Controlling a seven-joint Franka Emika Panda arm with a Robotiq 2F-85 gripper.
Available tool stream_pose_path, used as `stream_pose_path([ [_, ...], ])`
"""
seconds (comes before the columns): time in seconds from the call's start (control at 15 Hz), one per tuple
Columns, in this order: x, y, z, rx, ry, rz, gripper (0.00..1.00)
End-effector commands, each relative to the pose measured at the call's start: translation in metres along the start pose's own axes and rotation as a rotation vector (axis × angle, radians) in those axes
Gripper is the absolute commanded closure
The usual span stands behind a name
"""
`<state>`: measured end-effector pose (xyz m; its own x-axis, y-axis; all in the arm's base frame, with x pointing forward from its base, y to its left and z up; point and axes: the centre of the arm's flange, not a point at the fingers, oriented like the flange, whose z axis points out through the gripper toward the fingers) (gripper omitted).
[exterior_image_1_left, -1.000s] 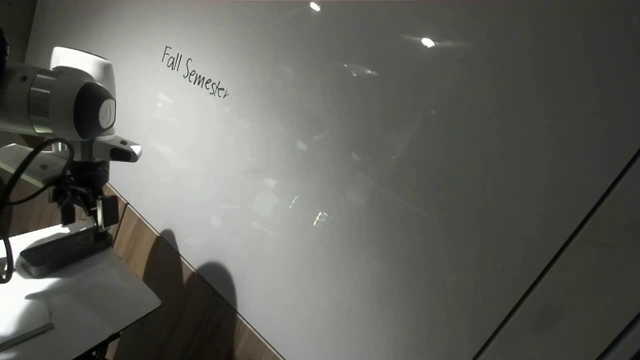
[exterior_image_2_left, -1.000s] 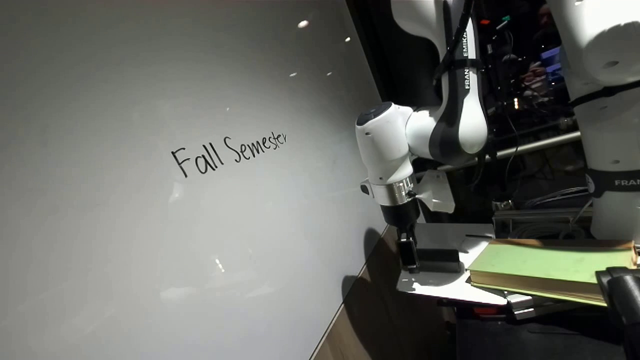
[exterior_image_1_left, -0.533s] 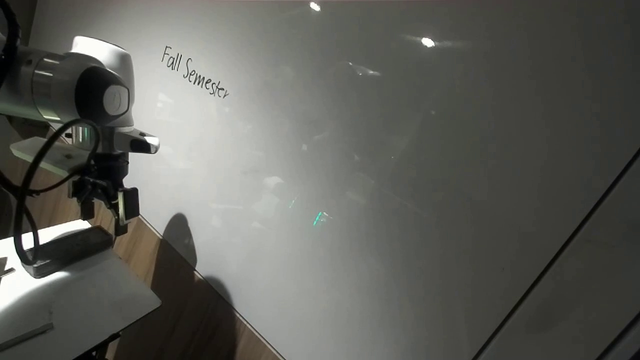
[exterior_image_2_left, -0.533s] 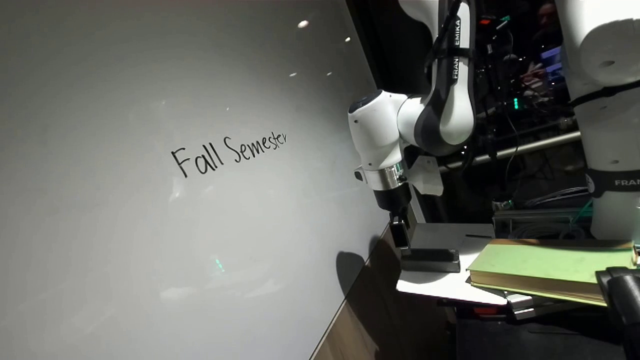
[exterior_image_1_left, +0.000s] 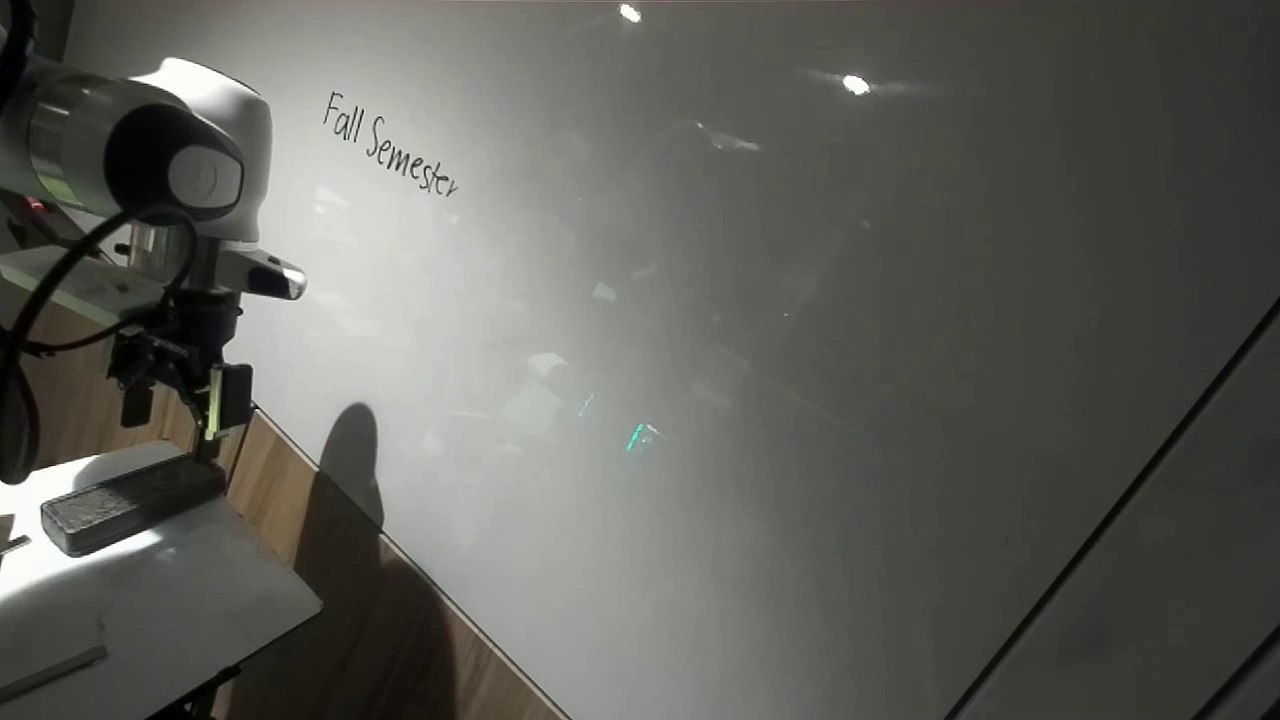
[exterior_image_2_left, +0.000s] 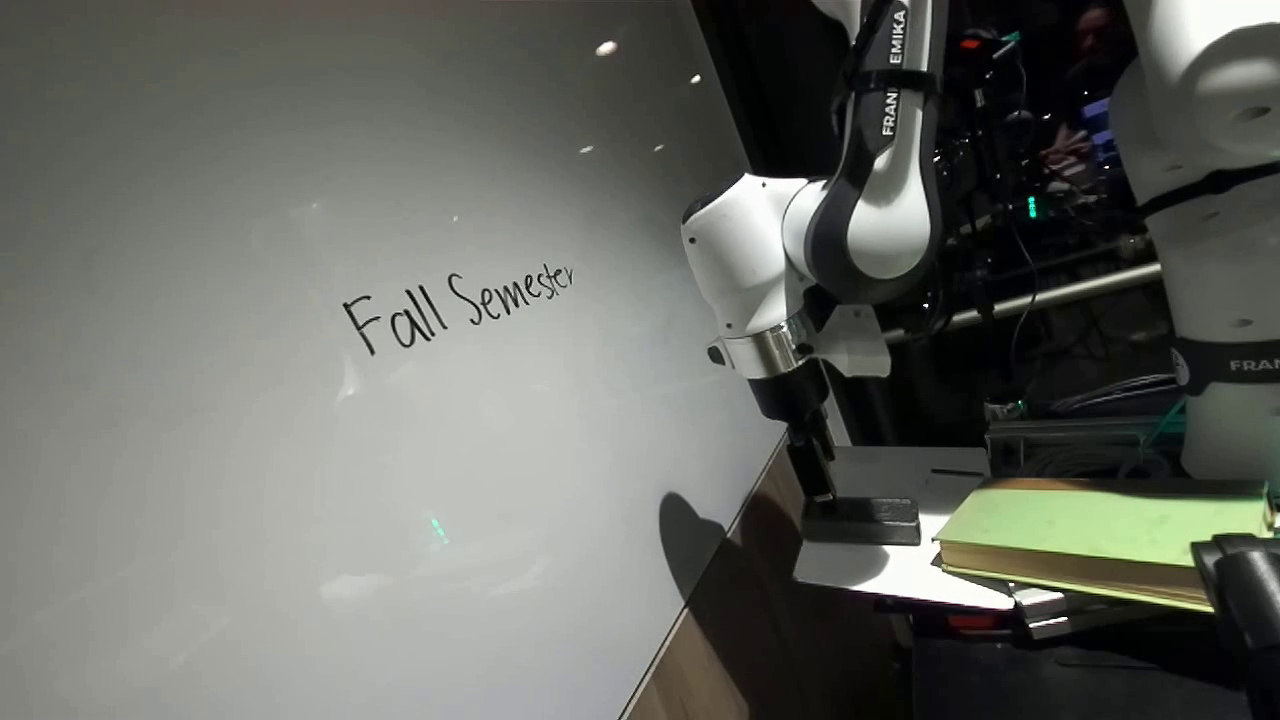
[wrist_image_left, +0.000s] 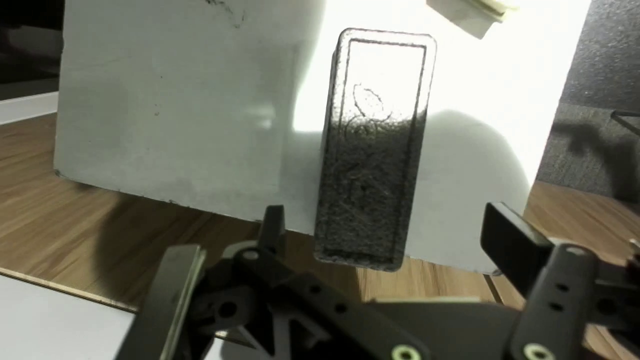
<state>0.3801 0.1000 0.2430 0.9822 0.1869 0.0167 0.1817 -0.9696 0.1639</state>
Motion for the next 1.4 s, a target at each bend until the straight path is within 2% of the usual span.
stream_pose_path([
  [0.0, -0.072, 0.020, -0.015, -0.007, -0.021, -0.005, 0.00],
  [0.2, -0.076, 0.026, -0.006, -0.004, -0.048, -0.001, 0.00],
  [1.13, -0.095, 0.002, 0.040, 0.020, -0.133, -0.051, 0.00],
  [1.33, -0.089, 0.006, 0.045, 0.026, -0.139, -0.048, 0.00],
])
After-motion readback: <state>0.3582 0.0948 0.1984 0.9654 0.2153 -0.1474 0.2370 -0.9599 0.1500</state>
